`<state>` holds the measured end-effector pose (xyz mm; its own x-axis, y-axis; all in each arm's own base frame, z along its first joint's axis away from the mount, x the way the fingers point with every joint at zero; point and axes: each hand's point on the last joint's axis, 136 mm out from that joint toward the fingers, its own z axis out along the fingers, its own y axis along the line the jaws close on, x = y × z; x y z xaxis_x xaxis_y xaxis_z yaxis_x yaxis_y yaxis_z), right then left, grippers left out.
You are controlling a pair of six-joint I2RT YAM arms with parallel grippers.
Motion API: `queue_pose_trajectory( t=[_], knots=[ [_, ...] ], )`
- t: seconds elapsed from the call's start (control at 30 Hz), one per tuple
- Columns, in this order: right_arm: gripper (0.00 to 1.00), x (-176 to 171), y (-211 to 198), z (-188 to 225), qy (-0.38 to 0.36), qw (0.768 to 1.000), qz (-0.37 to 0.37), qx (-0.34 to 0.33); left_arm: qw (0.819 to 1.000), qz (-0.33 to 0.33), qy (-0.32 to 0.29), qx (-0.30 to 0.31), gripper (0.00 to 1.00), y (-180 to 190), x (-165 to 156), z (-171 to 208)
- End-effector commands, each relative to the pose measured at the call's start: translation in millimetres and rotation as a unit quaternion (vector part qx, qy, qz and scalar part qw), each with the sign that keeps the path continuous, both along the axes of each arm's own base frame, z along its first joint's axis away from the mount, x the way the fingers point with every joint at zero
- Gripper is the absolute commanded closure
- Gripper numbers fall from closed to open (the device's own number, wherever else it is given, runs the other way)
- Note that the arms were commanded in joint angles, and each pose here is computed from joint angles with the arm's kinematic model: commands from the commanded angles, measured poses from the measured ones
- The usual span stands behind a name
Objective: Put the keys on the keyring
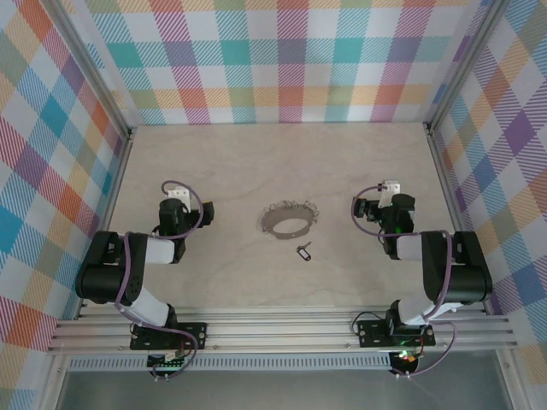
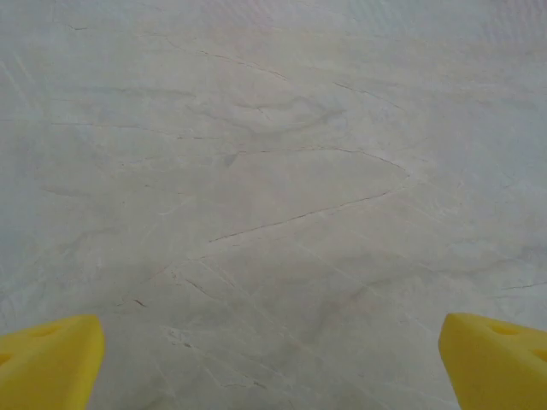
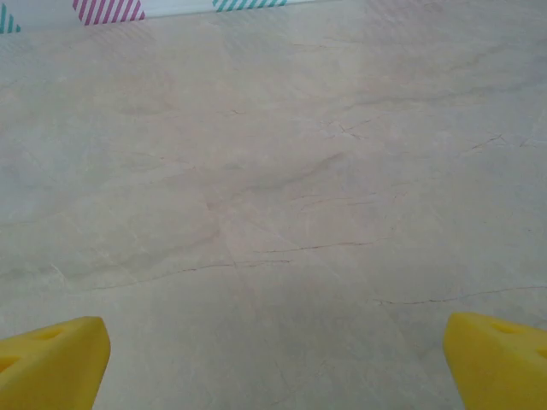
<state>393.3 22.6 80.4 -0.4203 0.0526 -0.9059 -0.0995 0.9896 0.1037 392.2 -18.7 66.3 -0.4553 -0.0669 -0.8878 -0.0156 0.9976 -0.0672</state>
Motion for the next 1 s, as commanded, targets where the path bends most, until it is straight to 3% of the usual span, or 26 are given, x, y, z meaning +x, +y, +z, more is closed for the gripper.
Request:
queue_pose_trajectory(
  t=[0.0, 0.67, 0.8, 0.97],
  knots=[
    [0.0, 4.2, 1.3, 10.9, -0.023, 1.0, 0.007, -0.004, 1.0, 0.002, -0.023, -0.002, 0.0, 4.1, 7.4, 12.1],
    [0.0, 4.2, 4.8, 14.0, -0.024, 1.0, 0.017, 0.0, 1.0, 0.003, -0.023, -0.001, 0.0, 4.1, 7.7, 15.2],
    [0.0, 0.2, 2.9, 34.9, 0.021, 1.0, 0.008, 0.008, 1.0, 0.009, 0.019, -0.003, 0.0, 4.5, 12.9, 35.0],
    [0.0, -7.1, 1.8, 79.6, 0.06, 0.988, -0.058, 0.132, 0.993, 0.054, 0.075, -0.069, 0.0, 3.0, 14.0, 68.5]
  ],
)
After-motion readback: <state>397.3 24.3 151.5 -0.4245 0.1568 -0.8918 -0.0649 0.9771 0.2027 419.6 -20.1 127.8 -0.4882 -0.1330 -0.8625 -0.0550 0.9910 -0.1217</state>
